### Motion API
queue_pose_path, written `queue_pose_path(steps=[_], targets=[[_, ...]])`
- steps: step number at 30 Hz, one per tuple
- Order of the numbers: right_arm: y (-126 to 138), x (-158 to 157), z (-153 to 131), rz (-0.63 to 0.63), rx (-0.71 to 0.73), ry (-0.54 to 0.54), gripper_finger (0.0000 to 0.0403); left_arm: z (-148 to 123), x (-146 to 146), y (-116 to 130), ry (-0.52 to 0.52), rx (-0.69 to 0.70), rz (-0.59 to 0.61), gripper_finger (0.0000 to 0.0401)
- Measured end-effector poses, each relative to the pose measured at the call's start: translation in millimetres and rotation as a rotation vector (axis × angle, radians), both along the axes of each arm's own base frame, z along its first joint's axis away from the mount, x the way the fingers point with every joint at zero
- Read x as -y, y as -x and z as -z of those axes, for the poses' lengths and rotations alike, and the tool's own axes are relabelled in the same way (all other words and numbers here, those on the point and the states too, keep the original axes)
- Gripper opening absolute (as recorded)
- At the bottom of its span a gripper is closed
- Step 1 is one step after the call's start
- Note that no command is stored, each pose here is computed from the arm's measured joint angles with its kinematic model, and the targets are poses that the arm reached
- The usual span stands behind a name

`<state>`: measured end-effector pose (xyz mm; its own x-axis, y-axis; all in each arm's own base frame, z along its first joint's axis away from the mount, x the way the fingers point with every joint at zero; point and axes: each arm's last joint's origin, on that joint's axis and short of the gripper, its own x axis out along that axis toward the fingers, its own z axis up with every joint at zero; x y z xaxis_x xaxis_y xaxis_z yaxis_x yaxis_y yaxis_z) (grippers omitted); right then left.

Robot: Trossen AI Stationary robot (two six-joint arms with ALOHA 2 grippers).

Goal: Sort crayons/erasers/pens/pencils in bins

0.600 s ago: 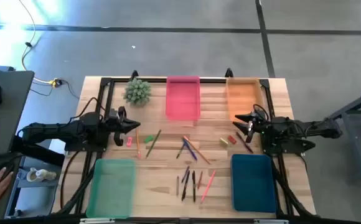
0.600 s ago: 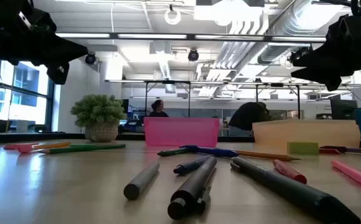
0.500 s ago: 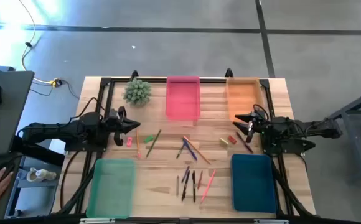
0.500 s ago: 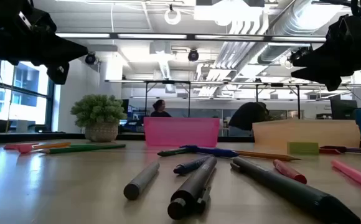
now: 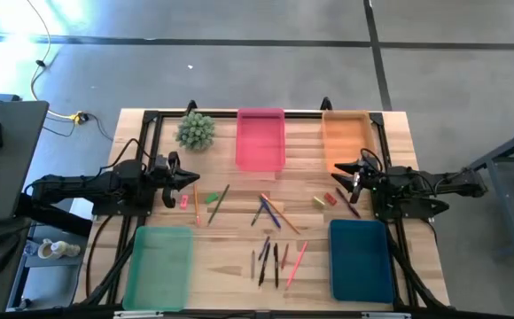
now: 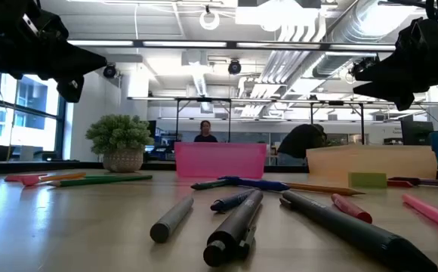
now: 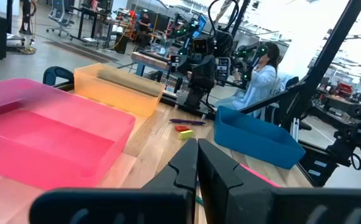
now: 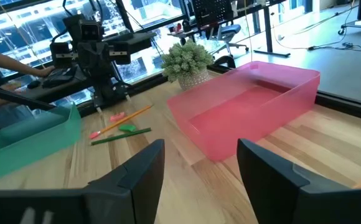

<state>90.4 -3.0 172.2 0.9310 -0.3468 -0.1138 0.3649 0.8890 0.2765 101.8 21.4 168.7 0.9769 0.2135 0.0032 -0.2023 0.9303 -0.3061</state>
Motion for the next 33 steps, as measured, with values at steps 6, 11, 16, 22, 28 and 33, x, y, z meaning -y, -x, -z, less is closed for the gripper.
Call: queue_pose_path(steps=[6, 11, 16, 22, 28, 33], targets=[[0.0, 0.0, 0.0, 0.000, 0.000, 0.000, 0.0193, 0.0, 0.0, 0.0, 0.000, 0.000, 0.000, 0.0001], [0.0, 0.0, 0.0, 0.000, 0.000, 0.000, 0.0193, 0.0, 0.0, 0.0, 0.000, 0.000, 0.000, 0.0001], [0.0, 0.0, 0.0, 0.000, 0.000, 0.000, 0.0193, -0.2, 0.0, 0.0, 0.000, 0.001, 0.000, 0.0001], [0.0, 0.0, 0.0, 0.000, 0.000, 0.000, 0.0193, 0.0, 0.0, 0.0, 0.000, 0.000, 0.000, 0.0001], [0.0, 0.0, 0.0, 0.000, -0.001, 0.002, 0.0193, 0.0, 0.0, 0.0, 0.000, 0.000, 0.000, 0.0001], [0.0, 0.0, 0.0, 0.000, -0.001, 0.002, 0.0193, -0.1, 0.0, 0.0, 0.000, 0.001, 0.000, 0.0001]])
